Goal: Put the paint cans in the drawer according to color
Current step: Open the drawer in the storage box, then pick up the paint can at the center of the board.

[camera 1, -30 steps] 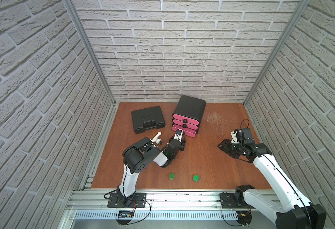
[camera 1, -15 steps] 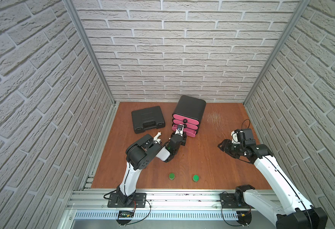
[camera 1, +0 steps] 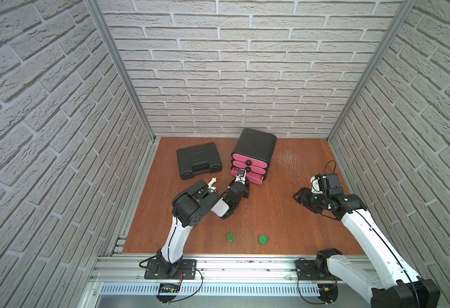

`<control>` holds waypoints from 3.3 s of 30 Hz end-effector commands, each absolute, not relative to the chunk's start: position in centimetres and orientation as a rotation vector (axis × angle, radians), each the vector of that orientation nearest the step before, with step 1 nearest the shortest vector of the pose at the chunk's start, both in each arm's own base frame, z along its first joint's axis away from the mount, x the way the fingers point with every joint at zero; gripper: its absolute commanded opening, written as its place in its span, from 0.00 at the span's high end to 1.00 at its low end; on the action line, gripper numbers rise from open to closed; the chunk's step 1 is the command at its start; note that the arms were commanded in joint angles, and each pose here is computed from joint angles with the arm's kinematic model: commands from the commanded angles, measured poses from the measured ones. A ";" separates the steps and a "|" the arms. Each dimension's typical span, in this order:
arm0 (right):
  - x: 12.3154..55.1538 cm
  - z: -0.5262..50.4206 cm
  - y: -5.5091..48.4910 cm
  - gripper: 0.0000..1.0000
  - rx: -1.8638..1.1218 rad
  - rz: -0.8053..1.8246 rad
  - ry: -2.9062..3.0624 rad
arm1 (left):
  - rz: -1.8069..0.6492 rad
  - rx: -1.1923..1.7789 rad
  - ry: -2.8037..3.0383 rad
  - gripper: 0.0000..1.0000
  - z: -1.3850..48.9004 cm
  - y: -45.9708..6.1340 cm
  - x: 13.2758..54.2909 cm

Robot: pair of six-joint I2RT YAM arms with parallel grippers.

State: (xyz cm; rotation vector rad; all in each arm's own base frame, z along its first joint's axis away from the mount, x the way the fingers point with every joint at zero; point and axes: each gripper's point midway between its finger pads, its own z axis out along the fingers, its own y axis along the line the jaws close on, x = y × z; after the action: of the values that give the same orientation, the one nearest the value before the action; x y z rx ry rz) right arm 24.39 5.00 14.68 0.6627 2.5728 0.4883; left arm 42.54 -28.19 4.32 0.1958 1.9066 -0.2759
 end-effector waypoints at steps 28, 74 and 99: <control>24.7 16.1 4.6 0.44 0.624 0.473 2.535 | -0.308 0.165 1.785 0.75 6.7 -27.0 39.7; 17.2 12.6 14.7 0.36 -0.097 0.331 2.884 | -0.083 0.138 1.889 0.33 13.9 -20.1 31.2; 13.6 5.6 22.6 0.42 -0.539 0.050 3.057 | -0.137 -0.334 2.023 0.35 11.8 -11.6 29.4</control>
State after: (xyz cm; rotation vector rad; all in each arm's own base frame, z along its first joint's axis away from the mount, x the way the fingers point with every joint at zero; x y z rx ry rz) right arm 13.20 22.12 5.41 -0.5611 3.0725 0.0644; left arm 29.57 -12.14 11.60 -0.2926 2.0390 -0.1306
